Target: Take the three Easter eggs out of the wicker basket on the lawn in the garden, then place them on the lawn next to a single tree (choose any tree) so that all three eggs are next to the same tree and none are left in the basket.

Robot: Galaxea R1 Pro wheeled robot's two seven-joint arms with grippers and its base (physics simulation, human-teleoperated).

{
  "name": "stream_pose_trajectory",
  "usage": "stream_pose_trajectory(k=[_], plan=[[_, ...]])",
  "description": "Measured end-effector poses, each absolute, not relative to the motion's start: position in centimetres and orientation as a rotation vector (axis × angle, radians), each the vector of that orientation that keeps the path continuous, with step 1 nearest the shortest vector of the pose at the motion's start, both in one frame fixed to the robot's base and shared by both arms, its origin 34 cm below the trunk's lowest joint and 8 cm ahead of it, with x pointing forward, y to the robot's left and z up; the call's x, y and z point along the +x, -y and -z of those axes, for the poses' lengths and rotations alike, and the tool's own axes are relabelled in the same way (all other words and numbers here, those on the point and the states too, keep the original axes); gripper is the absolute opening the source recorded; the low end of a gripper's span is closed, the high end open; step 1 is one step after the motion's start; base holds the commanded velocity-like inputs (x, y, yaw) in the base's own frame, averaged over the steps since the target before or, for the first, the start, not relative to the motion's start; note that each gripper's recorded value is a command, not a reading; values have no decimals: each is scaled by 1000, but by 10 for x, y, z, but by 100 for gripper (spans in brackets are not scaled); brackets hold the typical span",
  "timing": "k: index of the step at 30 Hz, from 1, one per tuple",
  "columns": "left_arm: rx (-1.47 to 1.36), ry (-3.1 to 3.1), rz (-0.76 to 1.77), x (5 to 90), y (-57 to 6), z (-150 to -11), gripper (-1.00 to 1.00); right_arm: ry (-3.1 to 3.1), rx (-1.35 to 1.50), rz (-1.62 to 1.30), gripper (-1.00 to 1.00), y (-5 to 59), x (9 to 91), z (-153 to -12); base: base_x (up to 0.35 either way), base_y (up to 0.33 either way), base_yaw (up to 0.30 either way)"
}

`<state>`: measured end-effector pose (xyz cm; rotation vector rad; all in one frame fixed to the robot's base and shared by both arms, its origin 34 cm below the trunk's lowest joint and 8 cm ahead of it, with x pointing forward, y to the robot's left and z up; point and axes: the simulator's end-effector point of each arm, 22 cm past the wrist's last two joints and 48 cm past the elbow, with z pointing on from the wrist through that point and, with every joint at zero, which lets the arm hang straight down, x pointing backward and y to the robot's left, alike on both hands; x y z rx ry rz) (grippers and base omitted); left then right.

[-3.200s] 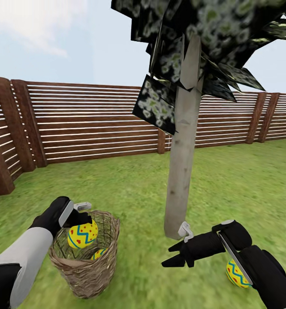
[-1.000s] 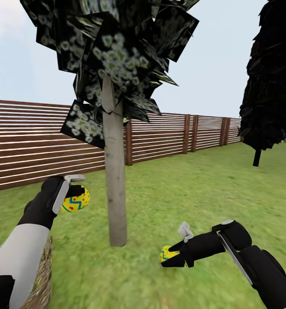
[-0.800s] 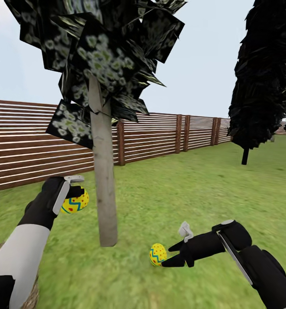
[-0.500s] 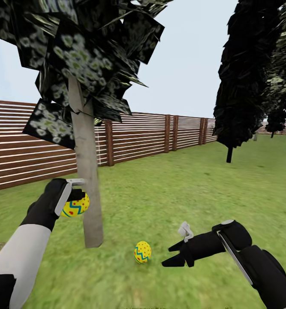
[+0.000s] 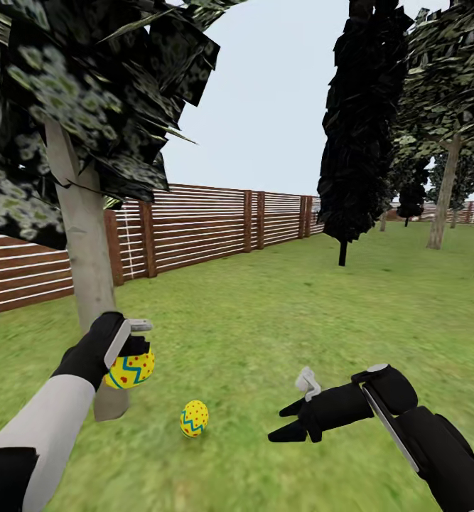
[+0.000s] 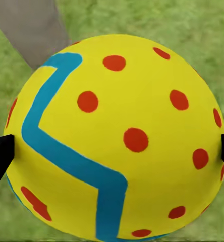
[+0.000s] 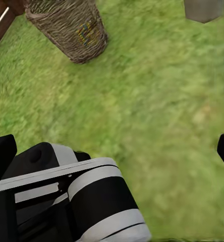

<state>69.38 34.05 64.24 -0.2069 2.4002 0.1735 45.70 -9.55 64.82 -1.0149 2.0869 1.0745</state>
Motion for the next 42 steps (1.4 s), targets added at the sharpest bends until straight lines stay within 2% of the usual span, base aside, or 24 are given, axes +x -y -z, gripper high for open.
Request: stream_pose_trajectory(k=[6,18,28,34,42], plan=[[-169,-2453,-152,690,-317,-622,-100,-2085,-1013,-1076,100,96,457,-649,80,-200,-135],[-165,-2445,-155,692,-315,-622,-100,-2100,-948,-958,100,91,480,-643,238,-139,-5],[-167,-2484,-157,687,-315,-606,-100,-2103,-936,-940,100,90,484,-641,22,-282,0],[-167,-2485,-157,687,-315,-606,-100,-2061,-783,-978,100,103,507,-661,0,-131,0],[-167,-2484,-157,687,-315,-606,-100,-2052,-750,-1015,100,98,509,-663,0,-112,37]])
